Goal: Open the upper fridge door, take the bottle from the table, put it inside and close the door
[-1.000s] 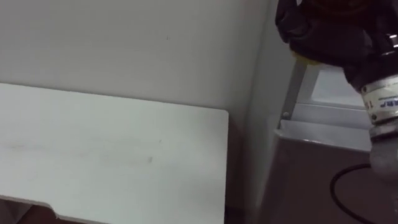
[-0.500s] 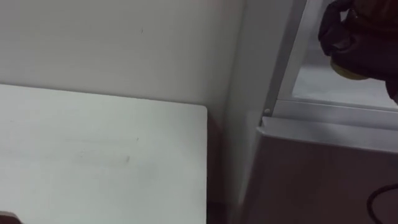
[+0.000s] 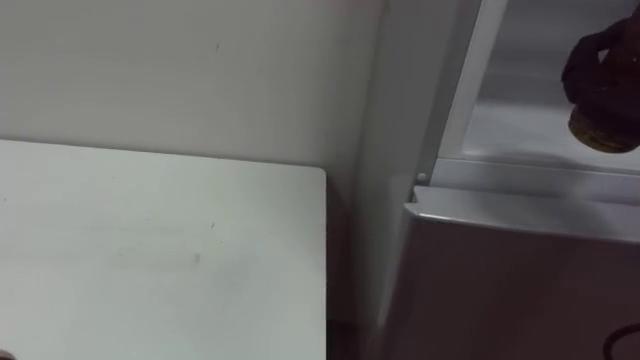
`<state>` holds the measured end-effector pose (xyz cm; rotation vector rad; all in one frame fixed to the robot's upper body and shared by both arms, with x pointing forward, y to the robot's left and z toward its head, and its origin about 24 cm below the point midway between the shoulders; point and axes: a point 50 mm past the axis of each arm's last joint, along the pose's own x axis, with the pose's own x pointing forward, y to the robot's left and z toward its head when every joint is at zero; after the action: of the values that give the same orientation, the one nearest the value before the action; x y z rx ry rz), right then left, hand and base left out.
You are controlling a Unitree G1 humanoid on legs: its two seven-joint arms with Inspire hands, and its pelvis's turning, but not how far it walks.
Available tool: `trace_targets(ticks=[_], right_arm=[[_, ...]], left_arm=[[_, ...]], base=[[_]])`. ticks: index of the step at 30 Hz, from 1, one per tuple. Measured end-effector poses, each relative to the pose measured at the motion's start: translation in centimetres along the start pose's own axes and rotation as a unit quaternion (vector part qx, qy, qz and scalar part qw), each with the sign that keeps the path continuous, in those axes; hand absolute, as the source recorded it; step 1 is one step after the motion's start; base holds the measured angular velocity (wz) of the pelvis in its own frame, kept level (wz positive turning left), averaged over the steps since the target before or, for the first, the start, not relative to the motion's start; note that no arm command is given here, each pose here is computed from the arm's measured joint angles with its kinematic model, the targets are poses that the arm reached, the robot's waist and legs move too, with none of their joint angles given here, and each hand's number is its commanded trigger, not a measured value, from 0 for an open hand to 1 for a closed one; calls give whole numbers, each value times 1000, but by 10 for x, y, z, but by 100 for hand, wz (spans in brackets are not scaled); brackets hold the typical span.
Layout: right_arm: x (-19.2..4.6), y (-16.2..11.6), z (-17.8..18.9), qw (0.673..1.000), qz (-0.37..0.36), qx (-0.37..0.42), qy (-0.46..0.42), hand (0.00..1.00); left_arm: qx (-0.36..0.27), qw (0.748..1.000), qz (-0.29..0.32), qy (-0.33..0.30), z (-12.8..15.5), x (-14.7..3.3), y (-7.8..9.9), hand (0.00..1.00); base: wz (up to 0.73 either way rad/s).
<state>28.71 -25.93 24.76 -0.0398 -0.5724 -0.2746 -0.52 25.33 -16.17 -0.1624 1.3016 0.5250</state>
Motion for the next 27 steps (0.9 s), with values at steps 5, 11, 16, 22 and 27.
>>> trace_targets(ticks=[5, 11, 16, 22, 27], right_arm=[[4, -11, -11, 999, -19, -16, 26, 100], [5, -29, -36, 994, -63, -28, 84, 100], [9, -37, -47, 988, -102, -4, 112, 100], [22, -40, -53, 981, -139, 34, 130, 100], [32, -40, -54, 978, -153, 46, 138, 100]], left_arm=[[4, 1000, 6, 3, -1, 0, 1, 0], [1, 1000, 5, 7, -2, 0, 0, 0], [2, 1000, 7, 4, 0, 0, 1, 0], [10, 1000, 7, -1, 5, 1, 1, 0], [13, 1000, 7, 5, 5, 1, 2, 0]], base=[[0], [0], [1], [1], [10]])
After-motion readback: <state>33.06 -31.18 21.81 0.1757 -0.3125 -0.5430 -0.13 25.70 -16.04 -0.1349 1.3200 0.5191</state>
